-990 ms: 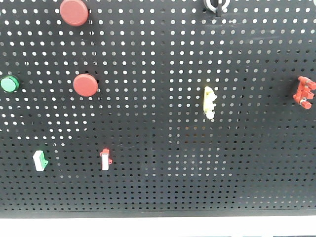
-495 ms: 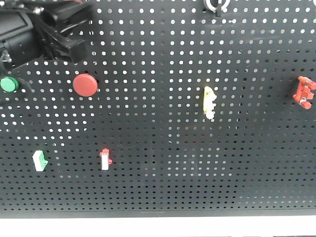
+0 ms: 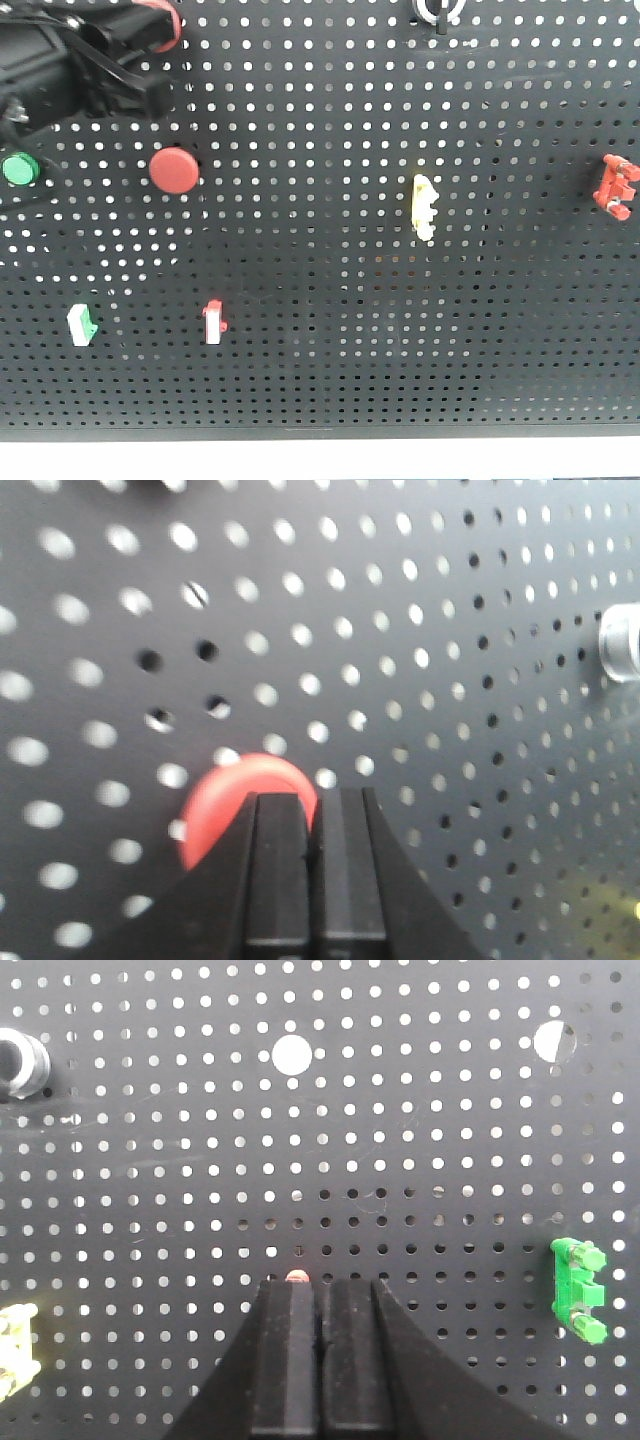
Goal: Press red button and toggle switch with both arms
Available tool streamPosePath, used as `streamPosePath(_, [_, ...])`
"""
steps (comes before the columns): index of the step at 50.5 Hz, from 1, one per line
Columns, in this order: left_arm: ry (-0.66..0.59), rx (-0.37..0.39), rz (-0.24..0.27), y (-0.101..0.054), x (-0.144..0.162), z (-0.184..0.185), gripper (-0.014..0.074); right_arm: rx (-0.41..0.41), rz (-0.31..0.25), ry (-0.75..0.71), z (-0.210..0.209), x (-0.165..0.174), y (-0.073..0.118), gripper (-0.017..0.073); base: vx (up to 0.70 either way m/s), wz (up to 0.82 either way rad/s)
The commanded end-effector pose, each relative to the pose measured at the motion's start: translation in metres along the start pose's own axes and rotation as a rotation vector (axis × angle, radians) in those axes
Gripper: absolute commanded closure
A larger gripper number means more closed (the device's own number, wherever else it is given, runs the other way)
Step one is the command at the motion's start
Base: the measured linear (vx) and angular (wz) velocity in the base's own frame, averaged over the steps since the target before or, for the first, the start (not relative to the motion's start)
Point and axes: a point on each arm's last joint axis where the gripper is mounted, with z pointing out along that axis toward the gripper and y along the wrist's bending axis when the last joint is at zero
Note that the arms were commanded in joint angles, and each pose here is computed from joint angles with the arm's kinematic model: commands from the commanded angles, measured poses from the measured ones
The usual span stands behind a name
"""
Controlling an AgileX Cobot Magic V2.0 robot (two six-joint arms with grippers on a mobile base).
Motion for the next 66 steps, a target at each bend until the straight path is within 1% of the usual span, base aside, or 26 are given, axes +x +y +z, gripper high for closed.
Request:
streamPosePath(1, [-0.01, -0.039, -0.023, 0.004, -0.005, 0.002, 0.0591, -0.011, -0.005, -0.113, 0.002, -0.019, 0.001, 0.0563, 0.0, 0.0])
streamPosePath(8, [-0.005, -0.034, -0.025, 0.004, -0.003, 0.004, 0.0591, -0.011, -0.005, -0.113, 0.002, -0.019, 0.001, 0.0563, 0.0, 0.0])
streamPosePath(13, [-0.056, 0.011, -0.018, -0.001, -0.017, -0.005, 0.0591, -0.011, -0.005, -0.113, 0.002, -0.019, 0.001, 0.0563, 0.0, 0.0])
streamPosePath(17, [-0.1, 0.03, -0.008, -0.005, -0.032, -0.017, 0.0591, -0.011, -0.007, -0.113, 0.002, -0.019, 0.001, 0.0563, 0.0, 0.0])
streamPosePath(20, [-0.133, 0.019, 0.004, -0.005, -0.045, -0.029, 0.0591, -0.015, -0.019, -0.112, 0.002, -0.019, 0.001, 0.0563, 0.0, 0.0])
streamPosePath(26, [-0.166, -0.043, 0.013, -0.003, -0.063, -0.051, 0.0591, -0.024, -0.048, -0.112, 0.002, -0.018, 0.002, 0.0563, 0.0, 0.0])
streamPosePath(30, [-0.167, -0.059, 0.013, -0.004, -0.065, -0.066, 0.0591, -0.024, -0.049, -0.112, 0.002, -0.018, 0.002, 0.0563, 0.0, 0.0])
streamPosePath(33, [-0.153, -0.059, 0.011, -0.007, -0.059, -0.077, 0.0591, -0.026, -0.055, -0.112, 0.002, -0.019, 0.003, 0.0563, 0.0, 0.0])
streamPosePath(38, [-0.116, -0.056, 0.004, -0.01, -0.045, -0.088, 0.0591, -0.052, -0.103, -0.122, 0.007, -0.025, 0.005, 0.0563, 0.0, 0.0])
streamPosePath(43, [-0.09, -0.053, -0.001, -0.013, -0.035, -0.097, 0.0591, -0.124, -0.164, -0.146, 0.021, -0.043, 0.015, 0.0563, 0.0, 0.0])
streamPosePath(48, [-0.079, -0.048, -0.003, -0.015, -0.03, -0.099, 0.0591, -0.204, -0.183, -0.146, 0.041, -0.057, 0.027, 0.0563, 0.0, 0.0])
streamPosePath(50, [-0.079, -0.048, -0.003, -0.015, -0.03, -0.099, 0.0591, -0.237, -0.196, -0.135, 0.052, -0.06, 0.034, 0.0563, 0.0, 0.0])
streamPosePath(52, [-0.079, -0.048, -0.003, -0.015, -0.03, -0.099, 0.0591, -0.258, -0.225, -0.137, 0.064, -0.068, 0.039, 0.0563, 0.0, 0.0])
streamPosePath(55, [-0.079, -0.048, -0.003, -0.015, -0.03, -0.099, 0.0591, -0.293, -0.239, -0.13, 0.082, -0.075, 0.05, 0.0563, 0.0, 0.0])
streamPosePath(57, [-0.079, -0.048, -0.003, -0.015, -0.03, -0.099, 0.0591, -0.306, -0.235, -0.125, 0.091, -0.079, 0.056, 0.0563, 0.0, 0.0])
streamPosePath(60, [-0.079, -0.048, -0.003, -0.015, -0.03, -0.099, 0.0591, -0.331, -0.209, -0.117, 0.107, -0.085, 0.067, 0.0563, 0.0, 0.0])
streamPosePath(66, [-0.079, -0.048, -0.003, -0.015, -0.03, -0.099, 0.0591, -0.394, -0.171, -0.11, 0.13, -0.092, 0.095, 0.0563, 0.0, 0.0])
